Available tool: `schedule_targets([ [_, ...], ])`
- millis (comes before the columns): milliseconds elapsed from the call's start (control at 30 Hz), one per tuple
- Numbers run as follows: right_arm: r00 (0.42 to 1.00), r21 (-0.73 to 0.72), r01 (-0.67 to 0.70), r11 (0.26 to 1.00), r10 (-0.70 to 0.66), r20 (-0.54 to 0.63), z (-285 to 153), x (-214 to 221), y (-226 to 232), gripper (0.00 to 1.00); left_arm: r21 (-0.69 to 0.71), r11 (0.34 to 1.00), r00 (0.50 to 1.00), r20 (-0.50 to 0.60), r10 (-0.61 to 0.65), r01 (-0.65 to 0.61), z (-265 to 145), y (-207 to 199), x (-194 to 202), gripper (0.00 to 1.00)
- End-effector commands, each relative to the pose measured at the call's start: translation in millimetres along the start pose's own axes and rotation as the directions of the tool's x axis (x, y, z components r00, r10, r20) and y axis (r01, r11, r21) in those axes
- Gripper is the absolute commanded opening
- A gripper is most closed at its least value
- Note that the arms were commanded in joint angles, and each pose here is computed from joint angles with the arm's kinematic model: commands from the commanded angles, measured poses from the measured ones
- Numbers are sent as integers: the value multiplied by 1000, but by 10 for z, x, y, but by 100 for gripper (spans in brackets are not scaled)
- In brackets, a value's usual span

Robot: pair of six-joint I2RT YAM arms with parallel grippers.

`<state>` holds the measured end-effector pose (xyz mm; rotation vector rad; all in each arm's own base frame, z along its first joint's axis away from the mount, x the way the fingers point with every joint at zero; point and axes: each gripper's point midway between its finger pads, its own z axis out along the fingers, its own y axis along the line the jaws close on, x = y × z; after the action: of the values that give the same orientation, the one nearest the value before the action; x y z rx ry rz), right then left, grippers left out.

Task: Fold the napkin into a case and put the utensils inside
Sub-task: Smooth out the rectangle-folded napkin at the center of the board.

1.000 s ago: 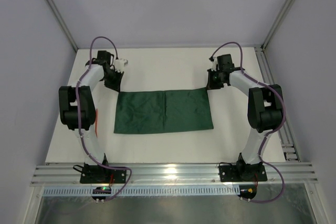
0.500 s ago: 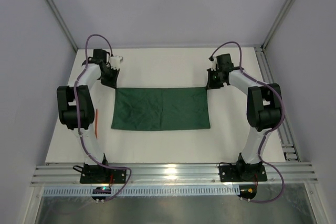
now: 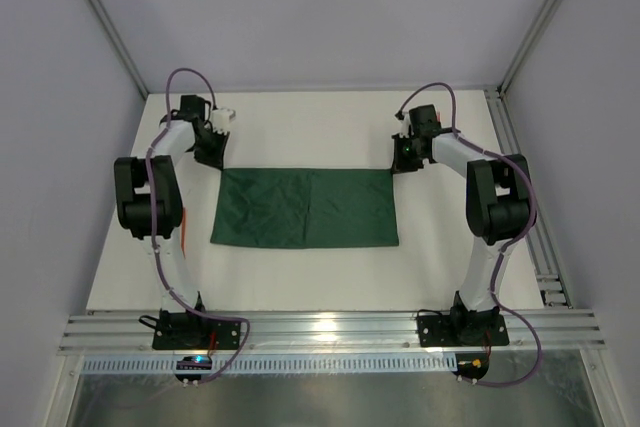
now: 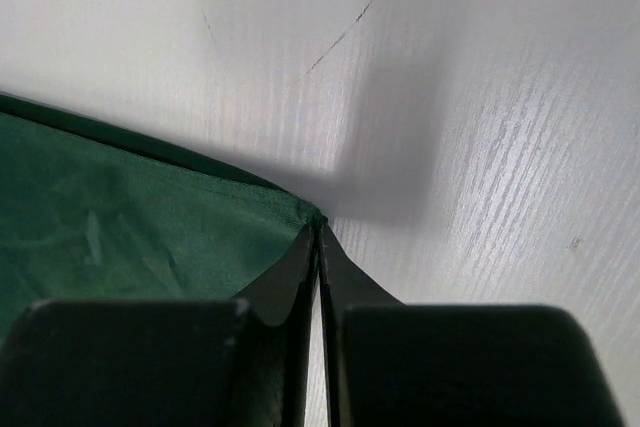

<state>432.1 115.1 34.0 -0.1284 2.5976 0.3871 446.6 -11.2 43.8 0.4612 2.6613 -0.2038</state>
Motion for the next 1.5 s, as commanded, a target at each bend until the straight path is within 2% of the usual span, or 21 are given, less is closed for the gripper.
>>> schedule_targets([
  [0, 999, 3, 14, 1000, -14, 37, -29, -178, 19, 8, -18, 1000, 998, 59, -6, 7, -27, 76, -199, 4],
  [33, 999, 5, 15, 1000, -15, 33, -24, -173, 14, 12, -17, 1000, 998, 60, -8, 9, -25, 82, -200, 19],
  [67, 999, 8, 13, 1000, -13, 33, -24, -187, 11, 21, -17, 1000, 998, 58, -8, 9, -28, 76, -200, 28],
  [133, 999, 8, 16, 1000, -16, 33, -55, -206, 19, 30, -27, 1000, 998, 63, -9, 11, -65, 94, -217, 43],
  [200, 999, 13, 19, 1000, -20, 50, -141, -262, 35, 34, -38, 999, 996, 84, -9, 12, -168, 92, -275, 46],
  [367, 996, 54, -2, 999, -3, 94, -451, -336, 44, 38, -49, 999, 991, 130, -3, 9, -550, 12, -340, 47],
  [400, 992, 69, -7, 998, -2, 129, -594, -382, 54, 38, -40, 999, 993, 120, -5, 9, -614, -34, -285, 46],
  [467, 993, 72, -17, 997, 9, 118, -658, -183, 103, 38, -2, 1000, 997, 77, -2, 2, -629, -166, -45, 42],
  [500, 989, 63, -10, 998, 0, 150, -811, -178, 178, 38, 3, 1000, 996, 86, 8, -8, -762, -230, 10, 37],
  [533, 994, 65, 2, 998, -9, 107, -770, 78, 233, 34, 29, 1000, 999, 38, 0, -1, -725, -313, 252, 35],
  [600, 995, 51, 24, 998, -29, 99, -819, 275, 366, 29, 62, 998, 999, 33, 17, -19, -844, -454, 430, 30],
  [633, 995, 36, 35, 999, -39, 89, -869, 459, 426, 27, 96, 995, 999, -31, 9, -6, -808, -554, 703, 29],
  [667, 994, 5, 68, 998, -68, 84, -871, 576, 594, 22, 109, 994, 999, -50, 11, -6, -817, -607, 813, 28],
  [800, 998, -88, 26, 996, -20, 58, -870, 991, 856, 12, 119, 993, 990, -137, 25, -9, -784, -721, 1246, 26],
  [900, 999, -122, -30, 992, 34, 29, -797, 1246, 867, 6, 141, 990, 983, -181, 22, 4, -709, -792, 1445, 26],
  [1100, 992, -42, -119, 992, 117, -56, -622, 1719, 636, 4, 121, 993, 970, -241, 18, 11, -540, -751, 1642, 26],
  [1200, 985, 22, -154, 988, 155, -77, -607, 1831, 510, 4, 99, 995, 958, -285, 21, 7, -480, -700, 1754, 25],
  [1333, 974, 55, -218, 974, 220, -47, -685, 1868, 365, 4, 64, 998, 945, -324, 43, -24, -453, -625, 1900, 24],
  [1467, 974, 80, -218, 973, 222, -38, -783, 1890, 273, 4, 97, 994, 954, -291, 67, -40, -488, -680, 1851, 25],
])
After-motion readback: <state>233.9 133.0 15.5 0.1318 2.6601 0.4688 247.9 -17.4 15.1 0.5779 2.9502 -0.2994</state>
